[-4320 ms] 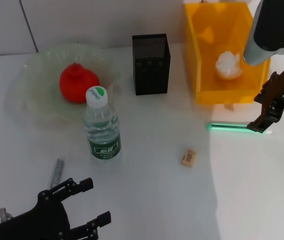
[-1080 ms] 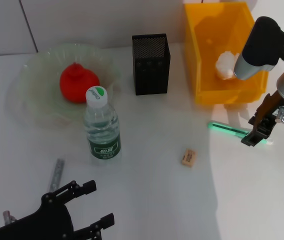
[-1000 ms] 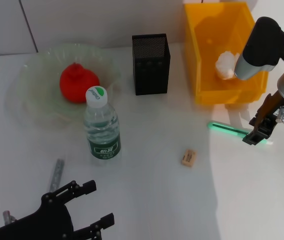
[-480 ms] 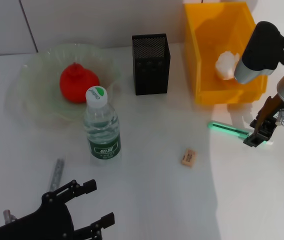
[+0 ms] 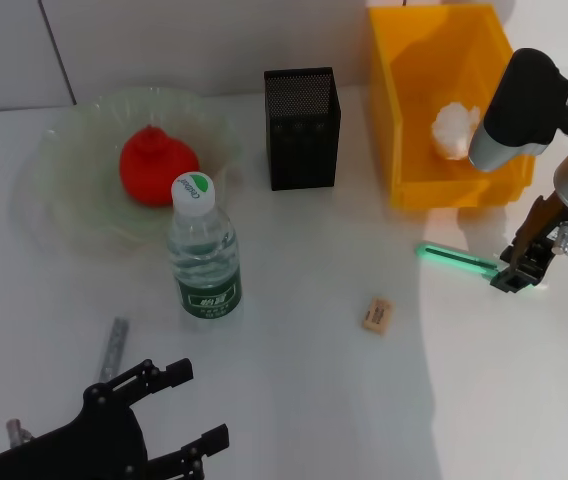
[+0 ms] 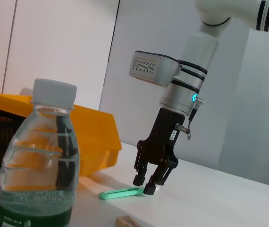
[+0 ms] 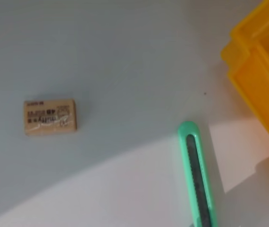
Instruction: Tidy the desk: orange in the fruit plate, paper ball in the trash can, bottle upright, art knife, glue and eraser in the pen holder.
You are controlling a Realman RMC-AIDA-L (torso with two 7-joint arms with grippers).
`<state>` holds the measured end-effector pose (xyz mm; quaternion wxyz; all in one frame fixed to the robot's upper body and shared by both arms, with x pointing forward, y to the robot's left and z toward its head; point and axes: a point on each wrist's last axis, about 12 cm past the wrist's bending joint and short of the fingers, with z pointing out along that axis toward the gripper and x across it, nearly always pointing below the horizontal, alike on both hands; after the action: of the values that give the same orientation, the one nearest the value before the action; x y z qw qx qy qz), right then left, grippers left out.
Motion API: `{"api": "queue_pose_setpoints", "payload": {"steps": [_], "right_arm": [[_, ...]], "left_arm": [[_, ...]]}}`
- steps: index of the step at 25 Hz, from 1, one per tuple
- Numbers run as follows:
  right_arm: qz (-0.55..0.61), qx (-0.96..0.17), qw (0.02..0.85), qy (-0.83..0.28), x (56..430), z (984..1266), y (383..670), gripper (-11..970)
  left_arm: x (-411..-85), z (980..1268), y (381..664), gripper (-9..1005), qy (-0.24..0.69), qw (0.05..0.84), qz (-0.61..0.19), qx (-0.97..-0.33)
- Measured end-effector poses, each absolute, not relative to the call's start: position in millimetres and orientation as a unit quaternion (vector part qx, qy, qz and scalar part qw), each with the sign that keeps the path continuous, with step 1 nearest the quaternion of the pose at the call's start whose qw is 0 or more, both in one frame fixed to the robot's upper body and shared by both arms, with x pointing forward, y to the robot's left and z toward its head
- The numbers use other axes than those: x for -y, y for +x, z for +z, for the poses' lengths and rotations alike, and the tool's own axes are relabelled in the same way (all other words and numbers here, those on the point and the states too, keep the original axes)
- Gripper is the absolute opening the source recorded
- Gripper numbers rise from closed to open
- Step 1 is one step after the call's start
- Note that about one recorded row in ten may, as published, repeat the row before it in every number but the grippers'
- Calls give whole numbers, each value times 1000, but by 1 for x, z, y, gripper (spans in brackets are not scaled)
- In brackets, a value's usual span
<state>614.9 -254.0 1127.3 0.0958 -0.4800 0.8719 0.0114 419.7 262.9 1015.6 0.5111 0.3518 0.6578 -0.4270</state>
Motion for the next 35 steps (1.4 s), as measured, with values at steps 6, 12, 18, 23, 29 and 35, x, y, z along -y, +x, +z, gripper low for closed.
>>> {"api": "queue_pose_setpoints", "payload": {"steps": [6, 12, 18, 23, 29, 35], "right_arm": [[10, -873, 94, -479, 256, 1127, 615, 377], [7, -871, 91, -483, 255, 1127, 615, 362], [6, -870, 89, -484, 255, 1126, 615, 353], [5, -870, 88, -486, 254, 1126, 615, 219], [6, -870, 86, -486, 254, 1126, 614, 164], [7, -870, 84, -486, 255, 1128, 612, 151]], "left_arm": [[-263, 1016, 420, 814, 352, 511, -427, -658], [-263, 1016, 420, 814, 352, 511, -426, -658], [-263, 1016, 420, 814, 353, 511, -425, -659], [-264, 1015, 421, 814, 352, 511, -424, -660], [-264, 1015, 421, 814, 352, 511, -424, -660], [-264, 1015, 421, 814, 352, 511, -424, -660]]}}
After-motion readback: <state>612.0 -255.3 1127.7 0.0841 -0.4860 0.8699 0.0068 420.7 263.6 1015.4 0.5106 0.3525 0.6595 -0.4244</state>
